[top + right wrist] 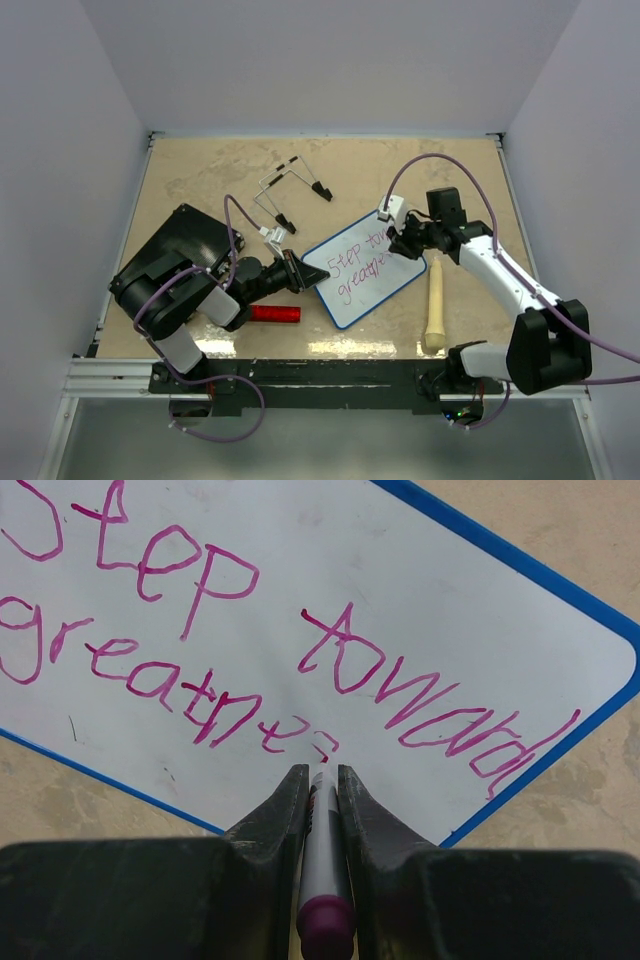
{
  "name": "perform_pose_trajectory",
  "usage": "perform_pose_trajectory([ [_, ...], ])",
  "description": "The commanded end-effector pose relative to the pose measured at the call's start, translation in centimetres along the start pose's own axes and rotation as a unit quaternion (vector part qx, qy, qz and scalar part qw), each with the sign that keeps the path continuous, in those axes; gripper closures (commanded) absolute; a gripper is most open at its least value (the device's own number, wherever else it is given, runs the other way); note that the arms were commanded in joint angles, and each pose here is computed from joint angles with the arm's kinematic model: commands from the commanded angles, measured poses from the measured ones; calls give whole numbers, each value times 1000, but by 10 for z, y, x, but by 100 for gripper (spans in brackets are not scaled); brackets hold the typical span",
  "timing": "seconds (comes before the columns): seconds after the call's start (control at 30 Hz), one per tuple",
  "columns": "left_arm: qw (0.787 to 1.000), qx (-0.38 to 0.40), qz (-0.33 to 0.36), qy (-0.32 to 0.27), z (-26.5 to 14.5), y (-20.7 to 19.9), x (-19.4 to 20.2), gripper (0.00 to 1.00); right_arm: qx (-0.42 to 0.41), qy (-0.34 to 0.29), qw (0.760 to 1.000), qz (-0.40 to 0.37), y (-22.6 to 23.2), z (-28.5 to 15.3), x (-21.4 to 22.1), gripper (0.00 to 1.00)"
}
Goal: Write a sentence on the whiteboard
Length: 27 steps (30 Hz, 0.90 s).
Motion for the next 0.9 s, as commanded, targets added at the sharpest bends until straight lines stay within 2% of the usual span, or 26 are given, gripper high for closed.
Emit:
perform_pose_trajectory([
  [0.0,999,32,36,1,-1,-5,0,100,-26,5,1000,3,-1,4,2,100],
  [0.13,999,31,35,1,0,-5,0,100,-52,-9,999,-2,2,7,0,100],
  [0.43,999,32,36,2,1,-5,0,100,-24,-81,996,-27,0,-15,-22,100],
  [0.7,999,34,36,2,1,-5,0,100,42,-61,997,-3,-13,-23,-14,100],
  [0.87,999,36,37,3,1,-6,0,100,55,-53,997,5,-18,-19,-10,100],
])
Point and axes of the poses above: each gripper's point midway between its finger pads, its own z axis out along the fingers, its own y axis along the line the jaws close on, x = y × z, the point moved 10 cm from there along -z, back along the fingers, and after that the axes turned 11 degrees about -z, right-handed, at the moved point
